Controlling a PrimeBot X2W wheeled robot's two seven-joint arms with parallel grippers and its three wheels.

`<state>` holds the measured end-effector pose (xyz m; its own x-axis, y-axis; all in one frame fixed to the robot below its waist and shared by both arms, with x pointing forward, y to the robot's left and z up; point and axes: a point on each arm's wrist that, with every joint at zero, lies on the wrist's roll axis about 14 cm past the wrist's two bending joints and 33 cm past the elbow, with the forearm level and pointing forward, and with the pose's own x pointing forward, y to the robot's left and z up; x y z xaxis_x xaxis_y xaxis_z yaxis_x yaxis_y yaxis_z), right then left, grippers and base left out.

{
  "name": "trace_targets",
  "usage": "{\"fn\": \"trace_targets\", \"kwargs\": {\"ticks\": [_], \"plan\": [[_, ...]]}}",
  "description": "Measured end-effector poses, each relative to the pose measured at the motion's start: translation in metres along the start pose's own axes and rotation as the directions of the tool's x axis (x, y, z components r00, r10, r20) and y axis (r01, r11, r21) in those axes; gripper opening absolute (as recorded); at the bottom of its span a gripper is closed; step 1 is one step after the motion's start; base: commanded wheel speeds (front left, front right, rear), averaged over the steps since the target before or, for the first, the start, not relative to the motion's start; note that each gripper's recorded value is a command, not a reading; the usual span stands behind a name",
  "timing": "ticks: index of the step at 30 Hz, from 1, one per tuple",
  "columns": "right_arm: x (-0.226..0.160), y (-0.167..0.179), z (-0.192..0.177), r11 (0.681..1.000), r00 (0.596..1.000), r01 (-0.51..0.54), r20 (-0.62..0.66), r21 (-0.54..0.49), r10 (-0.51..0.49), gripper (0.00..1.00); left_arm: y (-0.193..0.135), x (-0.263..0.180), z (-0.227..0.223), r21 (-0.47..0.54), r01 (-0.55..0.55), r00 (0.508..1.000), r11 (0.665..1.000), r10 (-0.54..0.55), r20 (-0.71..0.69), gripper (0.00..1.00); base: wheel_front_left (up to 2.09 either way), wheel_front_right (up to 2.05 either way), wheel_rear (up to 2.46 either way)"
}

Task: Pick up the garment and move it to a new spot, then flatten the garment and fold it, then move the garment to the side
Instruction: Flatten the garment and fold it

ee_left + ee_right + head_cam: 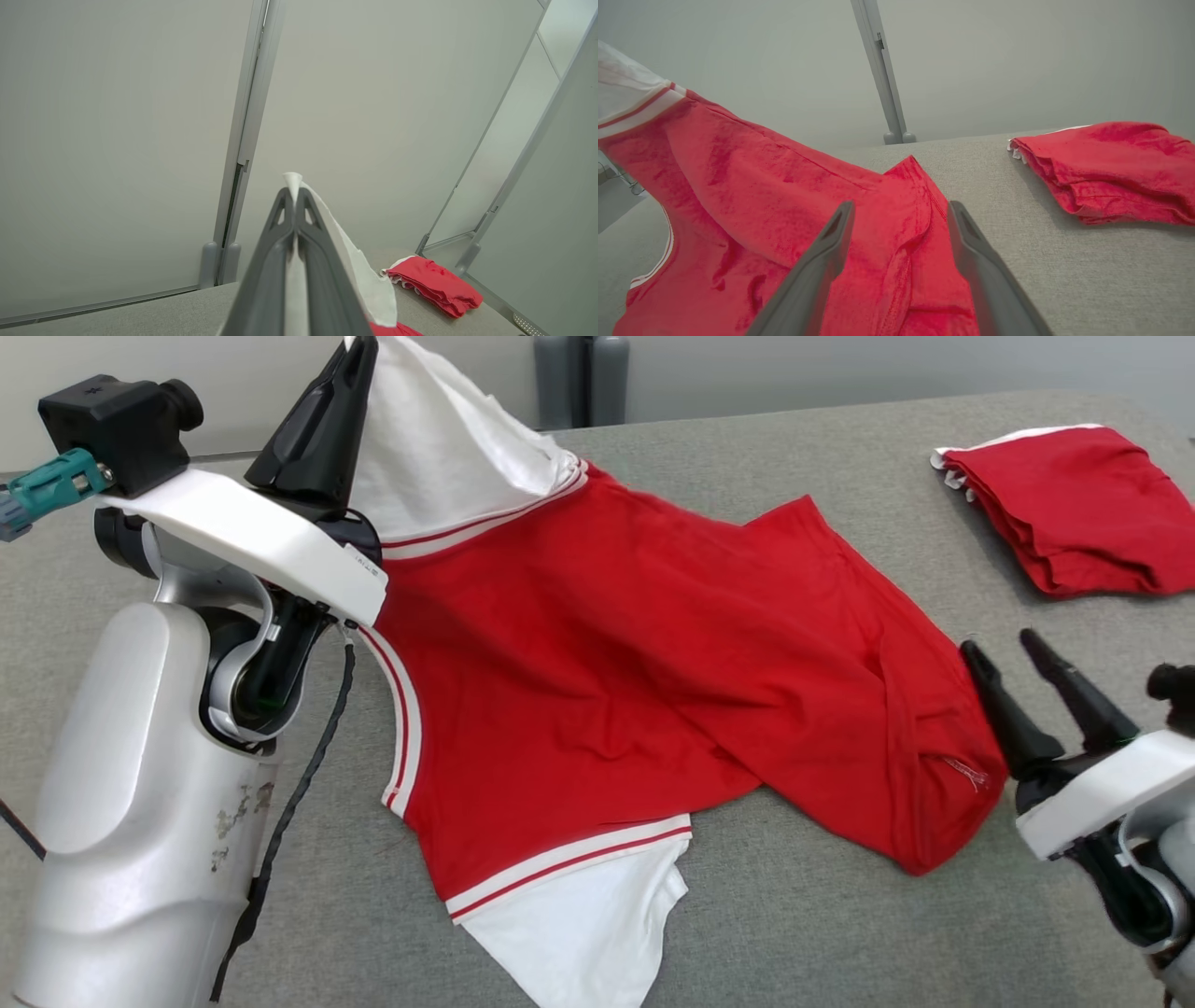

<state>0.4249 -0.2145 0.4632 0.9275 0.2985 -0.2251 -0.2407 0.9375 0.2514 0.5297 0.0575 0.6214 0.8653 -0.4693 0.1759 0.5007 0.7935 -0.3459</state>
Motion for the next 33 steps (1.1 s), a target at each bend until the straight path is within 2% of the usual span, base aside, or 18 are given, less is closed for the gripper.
{"fn": "trace_targets", "kwargs": {"ticks": [5, 9, 13, 16, 22, 23, 24, 25, 26, 33], "plan": [[0.013, 0.001, -0.001, 0.996, 0.999, 0.009, -0.049, 0.085, -0.004, 1.00, 0.007, -0.004, -0.018, -0.004, -0.015, 0.998, 1.000, 0.015, -0.065, 0.00, 0.00, 0.00, 0.00], [0.035, -0.022, 0.011, 0.999, 0.995, 0.044, -0.088, -0.014, -0.045, 1.00, 0.022, -0.015, -0.027, 0.029, -0.054, 0.994, 0.998, 0.056, -0.097, 0.00, 0.00, 0.00, 0.00], [0.064, -0.035, 0.002, 0.987, 0.984, 0.053, -0.161, -0.151, -0.078, 1.00, 0.034, -0.022, -0.034, 0.025, -0.086, 0.991, 0.996, 0.088, -0.104, 0.00, 0.00, 0.00, 0.00], [0.089, -0.034, -0.010, 0.978, 0.973, 0.046, -0.211, -0.203, -0.090, 1.00, 0.040, -0.025, -0.039, 0.020, -0.098, 0.989, 0.995, 0.100, -0.108, 0.00, 0.00, 0.00, 0.00], [0.125, -0.026, -0.039, 0.962, 0.948, 0.007, -0.304, -0.272, -0.093, 0.80, 0.055, -0.032, -0.057, 0.018, -0.132, 0.982, 0.991, 0.133, -0.136, 0.00, 0.00, 0.00, 0.00], [0.130, -0.023, -0.043, 0.962, 0.945, 0.003, -0.314, -0.273, -0.092, 0.67, 0.057, -0.032, -0.058, 0.020, -0.137, 0.981, 0.990, 0.139, -0.139, 0.00, 0.00, 0.00, 0.00], [0.134, -0.020, -0.048, 0.962, 0.941, -0.003, -0.327, -0.273, -0.090, 0.57, 0.060, -0.033, -0.059, 0.020, -0.142, 0.980, 0.990, 0.144, -0.141, 0.00, 0.00, 0.00, 0.00], [0.136, -0.019, -0.053, 0.962, 0.935, -0.006, -0.343, -0.272, -0.091, 0.56, 0.062, -0.033, -0.061, 0.021, -0.146, 0.978, 0.989, 0.148, -0.144, 0.00, 0.00, 0.00, 0.00], [0.137, -0.019, -0.058, 0.962, 0.928, -0.004, -0.360, -0.272, -0.098, 0.51, 0.063, -0.034, -0.062, 0.022, -0.150, 0.978, 0.988, 0.152, -0.146, 0.00, 0.00, 0.00, 0.00], [0.140, -0.030, -0.061, 0.954, 0.914, 0.028, -0.379, -0.300, -0.146, 0.52, 0.067, -0.036, -0.063, 0.026, -0.159, 0.975, 0.987, 0.161, -0.151, 0.00, 0.00, 0.00, 0.00]]}}
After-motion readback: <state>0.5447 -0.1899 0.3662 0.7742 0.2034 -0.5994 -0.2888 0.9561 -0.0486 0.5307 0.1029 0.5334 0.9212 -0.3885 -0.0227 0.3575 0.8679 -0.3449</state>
